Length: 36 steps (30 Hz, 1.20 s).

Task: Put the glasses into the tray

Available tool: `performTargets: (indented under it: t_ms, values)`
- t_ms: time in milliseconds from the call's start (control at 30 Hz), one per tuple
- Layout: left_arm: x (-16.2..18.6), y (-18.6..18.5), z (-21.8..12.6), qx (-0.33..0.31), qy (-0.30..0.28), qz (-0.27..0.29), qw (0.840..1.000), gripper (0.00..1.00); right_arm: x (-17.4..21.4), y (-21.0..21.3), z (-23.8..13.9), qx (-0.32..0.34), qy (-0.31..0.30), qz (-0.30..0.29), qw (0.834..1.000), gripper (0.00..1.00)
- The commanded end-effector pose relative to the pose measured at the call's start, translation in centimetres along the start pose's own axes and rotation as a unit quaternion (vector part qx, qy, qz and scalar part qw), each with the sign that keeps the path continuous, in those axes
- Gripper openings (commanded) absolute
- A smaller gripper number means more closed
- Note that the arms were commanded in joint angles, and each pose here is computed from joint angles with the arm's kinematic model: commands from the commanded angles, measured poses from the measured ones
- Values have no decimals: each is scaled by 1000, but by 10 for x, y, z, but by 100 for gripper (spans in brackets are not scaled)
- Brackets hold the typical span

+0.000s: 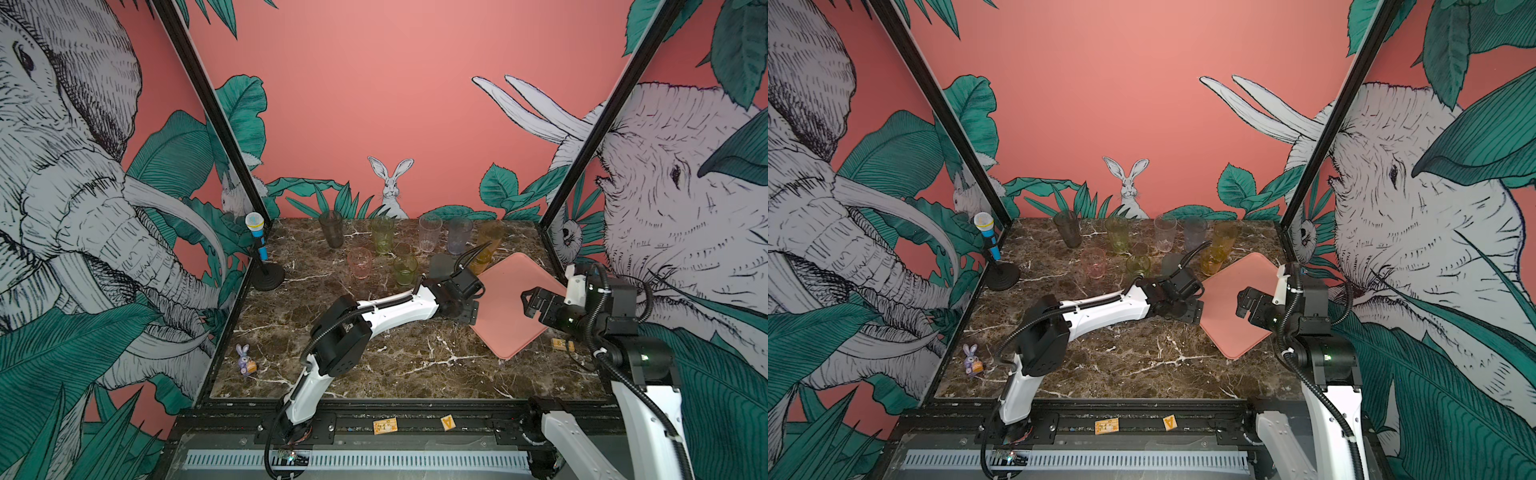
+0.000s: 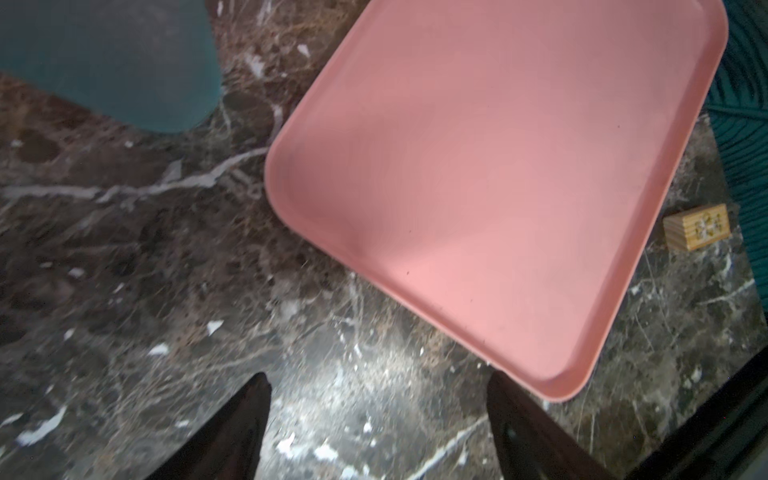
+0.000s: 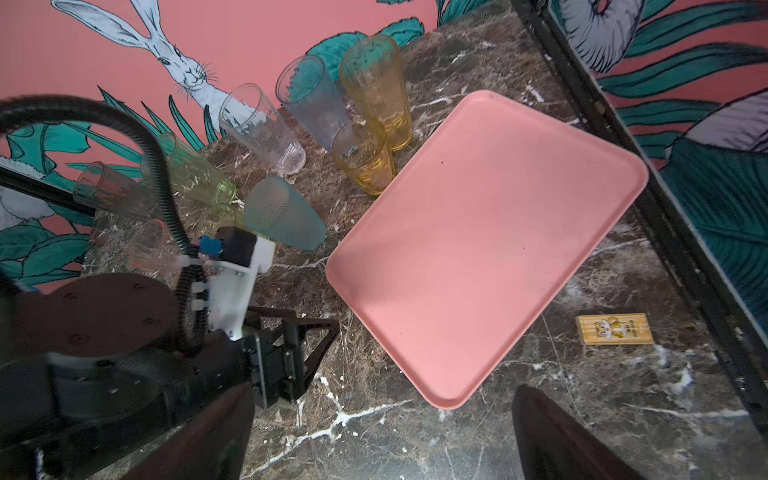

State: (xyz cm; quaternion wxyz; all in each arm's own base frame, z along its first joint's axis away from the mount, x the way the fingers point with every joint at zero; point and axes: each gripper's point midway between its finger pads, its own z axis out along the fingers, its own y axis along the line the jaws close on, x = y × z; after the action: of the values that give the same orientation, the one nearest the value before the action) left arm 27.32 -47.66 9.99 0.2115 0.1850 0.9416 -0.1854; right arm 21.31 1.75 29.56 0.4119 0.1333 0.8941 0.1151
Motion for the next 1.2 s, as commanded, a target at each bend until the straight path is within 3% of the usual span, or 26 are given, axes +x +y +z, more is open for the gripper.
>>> performTargets:
  t_ms: [0, 500, 1167]
  values:
    - [0, 1, 2, -39, 9, -1, 999, 82, 1, -12, -11, 34, -5, -14, 999, 99]
    - [23, -15, 41, -85, 57, -1, 995, 76, 17, -13, 0, 23, 11, -4, 1000, 99]
    - [37, 3, 52, -124, 77, 7, 989, 69, 30, -16, 7, 24, 35, -9, 999, 99]
